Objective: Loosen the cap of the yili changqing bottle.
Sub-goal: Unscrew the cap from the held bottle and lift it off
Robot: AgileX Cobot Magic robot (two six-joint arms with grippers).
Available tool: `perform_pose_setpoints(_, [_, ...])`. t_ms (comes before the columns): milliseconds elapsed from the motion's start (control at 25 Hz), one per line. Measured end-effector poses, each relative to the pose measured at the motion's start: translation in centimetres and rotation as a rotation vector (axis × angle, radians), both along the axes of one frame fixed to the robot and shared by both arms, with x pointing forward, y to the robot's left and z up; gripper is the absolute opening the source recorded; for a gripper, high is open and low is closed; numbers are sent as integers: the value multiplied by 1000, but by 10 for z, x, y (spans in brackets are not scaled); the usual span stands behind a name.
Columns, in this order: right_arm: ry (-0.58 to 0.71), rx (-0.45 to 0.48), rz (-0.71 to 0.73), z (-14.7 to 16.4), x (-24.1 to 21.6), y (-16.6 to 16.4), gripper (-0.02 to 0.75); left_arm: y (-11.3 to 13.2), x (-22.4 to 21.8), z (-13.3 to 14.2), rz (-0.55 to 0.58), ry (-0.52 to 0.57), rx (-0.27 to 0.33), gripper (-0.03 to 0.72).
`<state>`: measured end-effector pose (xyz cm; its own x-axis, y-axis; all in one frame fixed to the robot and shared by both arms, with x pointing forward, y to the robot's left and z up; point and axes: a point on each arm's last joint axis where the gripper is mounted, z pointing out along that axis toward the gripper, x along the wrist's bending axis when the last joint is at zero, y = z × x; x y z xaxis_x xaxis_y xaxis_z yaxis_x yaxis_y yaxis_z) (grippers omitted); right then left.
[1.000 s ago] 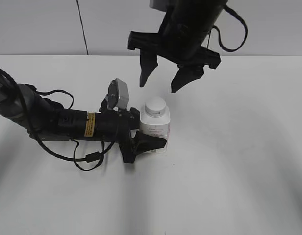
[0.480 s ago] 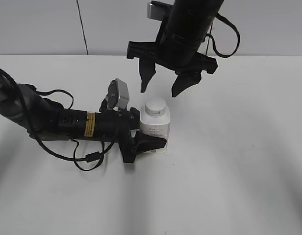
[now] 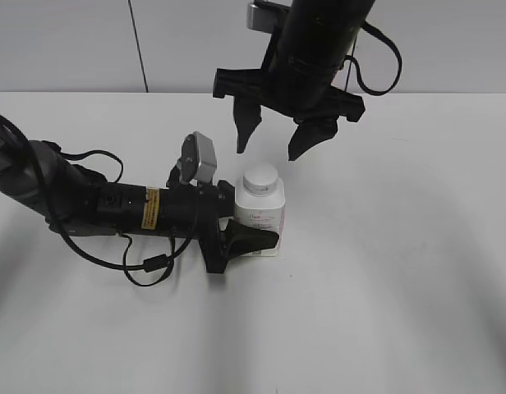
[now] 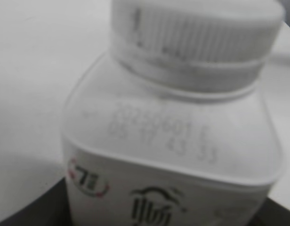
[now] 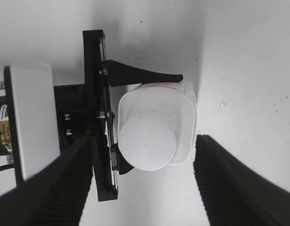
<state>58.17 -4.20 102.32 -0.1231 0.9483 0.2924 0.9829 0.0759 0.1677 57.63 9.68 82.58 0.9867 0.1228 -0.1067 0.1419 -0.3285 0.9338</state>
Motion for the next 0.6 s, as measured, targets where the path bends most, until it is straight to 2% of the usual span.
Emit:
perform_pose_setpoints(400, [58,-37,4,-22,4,3,533,0,0,0,0,0,0,427])
perform_pose_setpoints(600, [67,-33,4,-24,3,5,533,0,0,0,0,0,0,427])
